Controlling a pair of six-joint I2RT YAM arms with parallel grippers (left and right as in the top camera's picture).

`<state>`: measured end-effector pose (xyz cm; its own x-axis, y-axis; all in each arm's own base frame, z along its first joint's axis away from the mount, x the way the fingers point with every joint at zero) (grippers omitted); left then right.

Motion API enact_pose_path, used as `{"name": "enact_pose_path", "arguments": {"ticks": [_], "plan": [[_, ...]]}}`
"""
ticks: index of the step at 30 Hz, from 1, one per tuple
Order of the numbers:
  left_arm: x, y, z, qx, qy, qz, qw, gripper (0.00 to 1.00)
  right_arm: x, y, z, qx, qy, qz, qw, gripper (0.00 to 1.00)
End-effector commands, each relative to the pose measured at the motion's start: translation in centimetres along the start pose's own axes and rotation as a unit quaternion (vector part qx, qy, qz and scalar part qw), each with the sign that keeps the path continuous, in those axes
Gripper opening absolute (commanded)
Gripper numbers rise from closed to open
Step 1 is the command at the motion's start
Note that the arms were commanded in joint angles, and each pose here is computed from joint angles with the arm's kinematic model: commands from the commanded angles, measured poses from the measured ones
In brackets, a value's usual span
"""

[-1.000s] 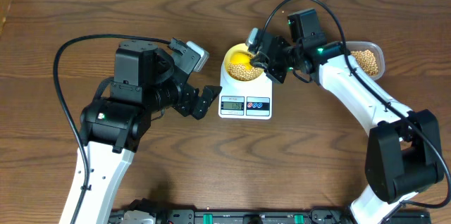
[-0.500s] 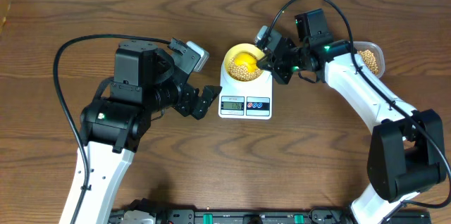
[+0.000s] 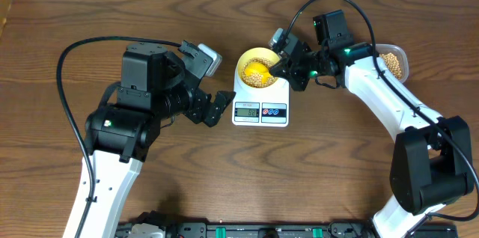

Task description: Scoop item into bowl and weigh 50g on scale

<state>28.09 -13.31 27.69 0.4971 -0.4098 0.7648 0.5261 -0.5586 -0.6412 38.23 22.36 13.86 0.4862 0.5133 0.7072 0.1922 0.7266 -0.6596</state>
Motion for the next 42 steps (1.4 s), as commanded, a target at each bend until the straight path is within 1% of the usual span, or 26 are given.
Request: {"name": "enact_pose_path", "arguments": {"ticks": [1,6,15,20,26,42], "plan": [[-0.2,0.2,0.1,-0.003,-0.004,0.002,1.000,0.98,0.1,-0.5,0.0,0.010,0.028,-0.009,1.000,0.01],[-0.2,0.2,0.1,-0.003,-0.004,0.002,1.000,0.98,0.1,-1.0,-0.5,0.012,0.054,-0.017,0.998,0.01],[-0.2,0.2,0.1,-0.003,-0.004,0.002,1.000,0.98,0.8,-3.4,-0.9,0.074,0.091,-0.074,0.990,0.01],[-0.2,0.2,0.1,-0.003,-0.004,0.002,1.000,0.98,1.0,-4.2,-1.8,0.069,0.109,-0.089,0.988,0.01],[-0.2,0.2,0.1,-0.003,-0.004,0.002,1.000,0.97,1.7,-4.4,-2.3,0.061,0.101,-0.105,0.987,0.01],[-0.2,0.2,0.1,-0.003,-0.004,0.002,1.000,0.98,2.2,-4.2,-2.2,0.060,0.085,-0.110,0.988,0.01]]}}
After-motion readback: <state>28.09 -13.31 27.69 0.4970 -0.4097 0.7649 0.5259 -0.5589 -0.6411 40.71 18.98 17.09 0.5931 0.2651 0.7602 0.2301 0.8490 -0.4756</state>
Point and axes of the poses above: each gripper's point midway between its finger pads, its own y axis out along the fingers, its own z axis along the line the jaws close on, x = y × z, the point moved 2 cm from there along -y, back along the fingers, and after that the axes turned 4 degrees about y, right-handed, at the moved point
